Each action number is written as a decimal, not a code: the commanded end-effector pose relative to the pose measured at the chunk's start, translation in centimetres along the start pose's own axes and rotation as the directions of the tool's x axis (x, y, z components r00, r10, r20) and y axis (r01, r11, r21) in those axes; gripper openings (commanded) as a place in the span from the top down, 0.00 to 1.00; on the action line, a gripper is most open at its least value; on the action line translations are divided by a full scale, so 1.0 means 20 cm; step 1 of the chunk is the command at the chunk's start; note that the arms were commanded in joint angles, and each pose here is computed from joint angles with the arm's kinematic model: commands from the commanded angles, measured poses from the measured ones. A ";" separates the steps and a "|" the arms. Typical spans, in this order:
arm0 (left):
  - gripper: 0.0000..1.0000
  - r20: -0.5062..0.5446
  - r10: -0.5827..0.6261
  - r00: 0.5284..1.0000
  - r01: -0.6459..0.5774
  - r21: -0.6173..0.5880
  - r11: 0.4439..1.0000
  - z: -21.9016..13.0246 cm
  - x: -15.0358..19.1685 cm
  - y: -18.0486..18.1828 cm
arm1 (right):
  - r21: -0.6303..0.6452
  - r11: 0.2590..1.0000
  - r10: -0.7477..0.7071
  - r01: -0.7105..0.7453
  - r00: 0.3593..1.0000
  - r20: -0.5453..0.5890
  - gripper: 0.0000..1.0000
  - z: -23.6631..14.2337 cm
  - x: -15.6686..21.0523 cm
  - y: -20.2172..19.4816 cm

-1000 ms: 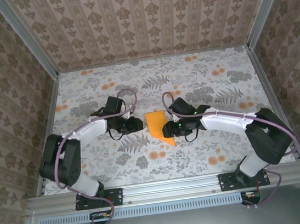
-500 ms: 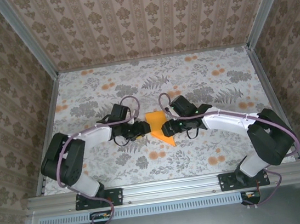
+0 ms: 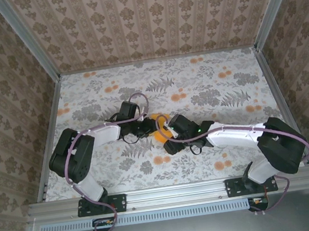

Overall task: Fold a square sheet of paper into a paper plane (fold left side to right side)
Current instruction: Fourth fold the wing at the center of the table.

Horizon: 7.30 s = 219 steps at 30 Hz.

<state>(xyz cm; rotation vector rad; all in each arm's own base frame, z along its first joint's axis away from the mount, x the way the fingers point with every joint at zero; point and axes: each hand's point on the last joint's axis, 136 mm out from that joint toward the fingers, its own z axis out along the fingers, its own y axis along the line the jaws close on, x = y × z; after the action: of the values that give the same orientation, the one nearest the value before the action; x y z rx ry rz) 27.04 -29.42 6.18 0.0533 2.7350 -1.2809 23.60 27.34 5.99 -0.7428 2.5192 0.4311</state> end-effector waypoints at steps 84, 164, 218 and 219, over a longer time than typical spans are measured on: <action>0.60 -0.057 -0.097 0.994 0.087 -0.157 0.984 0.16 0.05 0.12 | -0.138 0.954 0.241 -0.267 0.954 -0.176 0.93 0.20 0.09 -0.03; 0.60 -0.059 -0.089 0.994 0.076 -0.194 0.978 0.14 0.07 0.14 | -0.176 0.845 0.468 -0.504 0.858 -0.210 0.95 0.27 0.00 -0.27; 0.90 -0.155 -0.064 0.986 0.025 -0.241 0.970 0.27 0.07 0.27 | -0.108 0.873 0.455 -0.475 0.874 -0.169 0.84 0.15 -0.07 -0.31; 0.90 -0.153 -0.064 0.986 0.025 -0.242 0.970 0.27 0.07 0.27 | -0.098 0.877 0.454 -0.470 0.879 -0.148 0.80 0.12 -0.09 -0.33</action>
<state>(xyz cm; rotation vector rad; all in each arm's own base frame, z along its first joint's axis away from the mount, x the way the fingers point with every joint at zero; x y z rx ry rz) 27.89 -32.70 1.91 0.1353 2.9095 -1.1498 29.03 25.41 1.91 -0.2311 2.8195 0.8309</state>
